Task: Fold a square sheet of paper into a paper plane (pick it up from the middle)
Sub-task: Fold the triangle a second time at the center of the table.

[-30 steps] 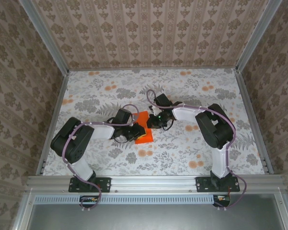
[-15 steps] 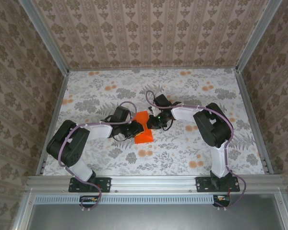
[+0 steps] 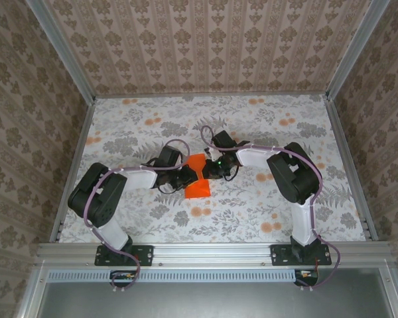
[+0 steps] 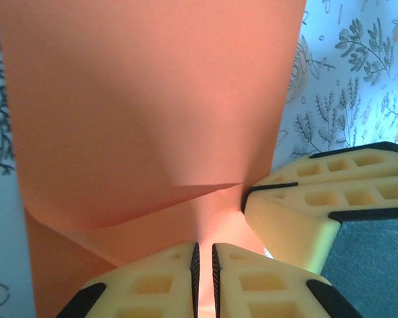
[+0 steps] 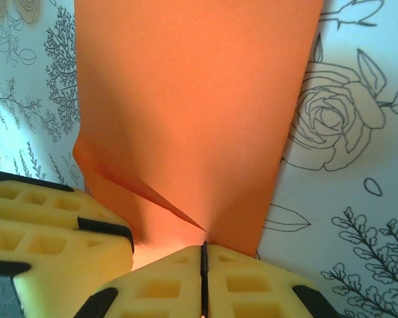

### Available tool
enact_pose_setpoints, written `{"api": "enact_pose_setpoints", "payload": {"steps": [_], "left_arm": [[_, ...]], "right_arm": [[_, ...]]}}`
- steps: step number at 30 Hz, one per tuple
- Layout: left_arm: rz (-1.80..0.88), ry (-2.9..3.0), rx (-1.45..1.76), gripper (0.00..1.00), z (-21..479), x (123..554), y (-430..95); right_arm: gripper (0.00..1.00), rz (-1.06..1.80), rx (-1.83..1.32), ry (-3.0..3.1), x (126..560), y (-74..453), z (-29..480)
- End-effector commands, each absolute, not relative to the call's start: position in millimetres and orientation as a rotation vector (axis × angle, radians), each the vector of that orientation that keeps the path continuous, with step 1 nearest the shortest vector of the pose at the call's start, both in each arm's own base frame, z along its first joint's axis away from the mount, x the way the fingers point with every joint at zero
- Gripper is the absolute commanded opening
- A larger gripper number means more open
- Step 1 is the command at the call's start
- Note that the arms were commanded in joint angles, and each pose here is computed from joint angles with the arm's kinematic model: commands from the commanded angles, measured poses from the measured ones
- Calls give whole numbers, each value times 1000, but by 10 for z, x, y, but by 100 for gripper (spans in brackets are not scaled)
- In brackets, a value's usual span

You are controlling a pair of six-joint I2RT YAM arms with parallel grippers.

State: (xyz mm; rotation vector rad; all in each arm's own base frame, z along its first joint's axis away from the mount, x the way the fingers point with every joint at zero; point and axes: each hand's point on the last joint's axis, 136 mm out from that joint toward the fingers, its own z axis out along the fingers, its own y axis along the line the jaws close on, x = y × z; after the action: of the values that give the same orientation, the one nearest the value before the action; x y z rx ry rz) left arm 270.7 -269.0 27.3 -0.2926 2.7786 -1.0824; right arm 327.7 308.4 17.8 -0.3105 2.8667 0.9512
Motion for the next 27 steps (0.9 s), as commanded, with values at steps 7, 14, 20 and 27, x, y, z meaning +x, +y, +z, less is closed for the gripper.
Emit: {"api": "enact_pose_setpoints", "payload": {"steps": [7, 14, 20, 27], "left_arm": [[-949, 2814, -370, 14, 64, 2662, -2473], [-933, 2820, -401, 13, -9, 2629, -2430], [-935, 2820, -401, 13, -20, 2627, -2432], [-934, 2826, -396, 13, -29, 2611, -2430]], "right_arm": [[13, 1026, -344, 2777, 3253, 3151, 509], [12, 1025, -312, 2752, 3111, 3076, 631], [5, 977, -361, 2803, 2840, 3175, 563], [3, 925, -386, 2866, 2680, 3289, 353]]}}
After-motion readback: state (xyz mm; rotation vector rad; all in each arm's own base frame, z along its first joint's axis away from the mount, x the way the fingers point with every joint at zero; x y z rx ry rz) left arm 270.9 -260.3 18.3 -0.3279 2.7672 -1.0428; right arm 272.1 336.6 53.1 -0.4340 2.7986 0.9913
